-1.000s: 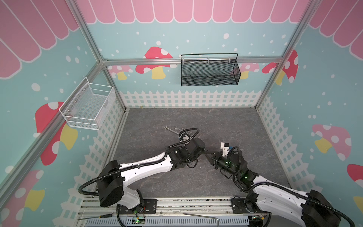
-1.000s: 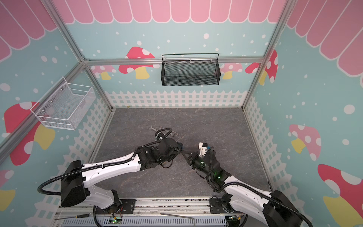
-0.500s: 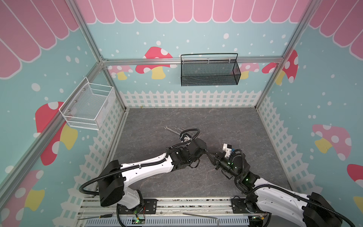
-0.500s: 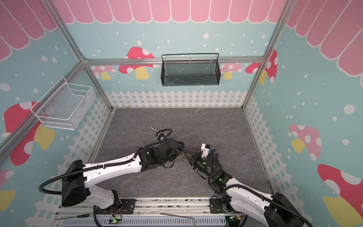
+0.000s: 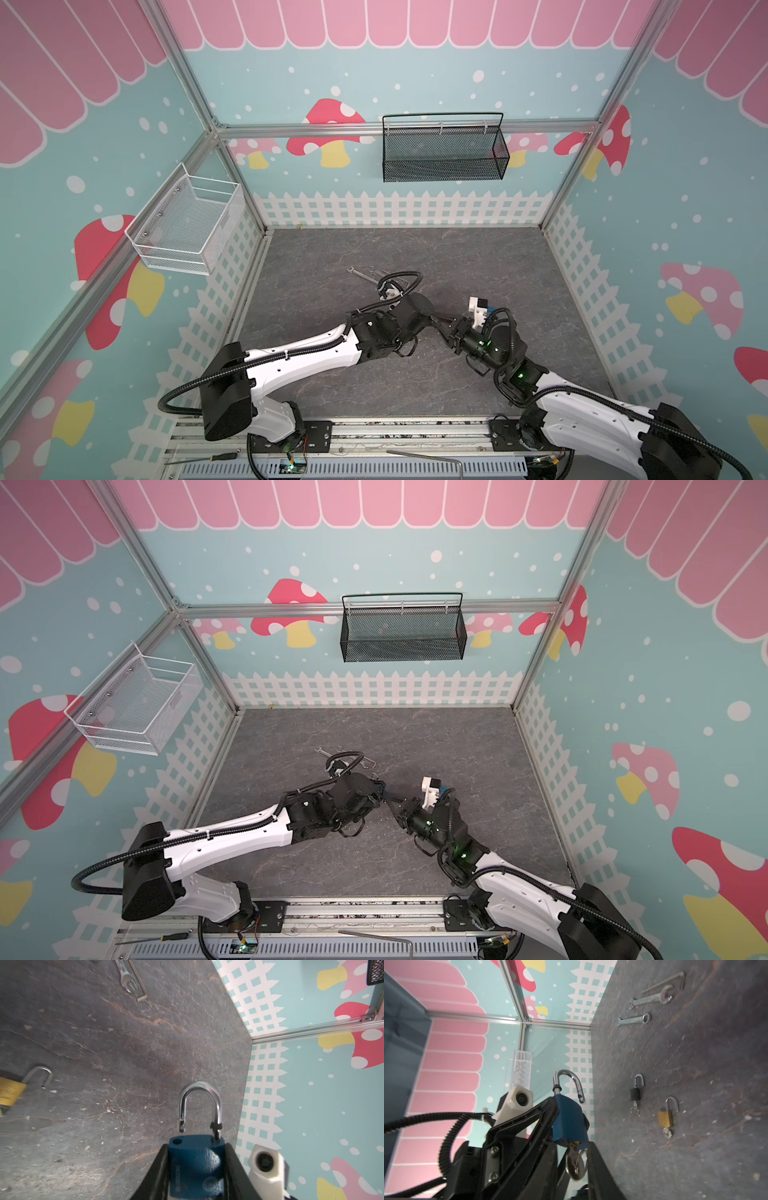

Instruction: Unlock with the key

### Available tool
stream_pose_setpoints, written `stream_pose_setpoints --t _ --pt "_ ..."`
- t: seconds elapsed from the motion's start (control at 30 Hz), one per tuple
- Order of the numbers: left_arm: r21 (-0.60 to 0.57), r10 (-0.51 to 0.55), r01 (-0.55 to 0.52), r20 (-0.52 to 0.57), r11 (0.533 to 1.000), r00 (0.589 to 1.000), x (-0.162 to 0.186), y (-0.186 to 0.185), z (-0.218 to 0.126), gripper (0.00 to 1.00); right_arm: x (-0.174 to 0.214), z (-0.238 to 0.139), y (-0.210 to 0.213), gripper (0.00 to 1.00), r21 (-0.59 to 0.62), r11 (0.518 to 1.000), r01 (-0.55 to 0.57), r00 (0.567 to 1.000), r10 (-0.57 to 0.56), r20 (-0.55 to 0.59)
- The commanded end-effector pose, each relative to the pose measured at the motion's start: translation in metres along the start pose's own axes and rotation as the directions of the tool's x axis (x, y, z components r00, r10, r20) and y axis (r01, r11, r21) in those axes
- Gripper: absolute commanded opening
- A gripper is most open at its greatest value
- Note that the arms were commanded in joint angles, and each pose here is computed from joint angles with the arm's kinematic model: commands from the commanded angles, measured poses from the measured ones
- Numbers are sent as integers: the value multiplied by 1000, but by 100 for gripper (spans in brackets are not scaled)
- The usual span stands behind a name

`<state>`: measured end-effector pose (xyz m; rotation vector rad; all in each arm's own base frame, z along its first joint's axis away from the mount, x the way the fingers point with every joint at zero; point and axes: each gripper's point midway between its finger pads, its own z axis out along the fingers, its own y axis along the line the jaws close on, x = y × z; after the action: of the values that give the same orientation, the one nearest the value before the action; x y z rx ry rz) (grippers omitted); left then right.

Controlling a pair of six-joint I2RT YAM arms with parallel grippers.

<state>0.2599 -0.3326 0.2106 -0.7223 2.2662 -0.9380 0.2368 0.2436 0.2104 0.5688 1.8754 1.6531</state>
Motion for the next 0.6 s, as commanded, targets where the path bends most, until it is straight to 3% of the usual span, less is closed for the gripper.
stream_pose_setpoints --t 0.0,0.13,0.27,0.43,0.57 --pt "-4 91 -91 24 996 996 -12 0 -25 0 -5 -1 -1 36 42 994 100 995 -101 20" --pt "-17 138 -138 46 990 989 -29 17 -34 0 -7 -10 -11 47 78 984 157 987 -160 27" --pt "-8 280 -280 48 960 959 -40 26 -48 0 -12 -19 -9 62 136 940 312 949 -315 3" --pt "-17 481 -482 82 876 873 -48 35 -59 0 -17 -25 -6 72 218 854 473 880 -468 -75" --pt "25 623 -630 125 776 772 -47 33 -59 0 -19 -24 7 78 233 768 597 802 -578 -151"
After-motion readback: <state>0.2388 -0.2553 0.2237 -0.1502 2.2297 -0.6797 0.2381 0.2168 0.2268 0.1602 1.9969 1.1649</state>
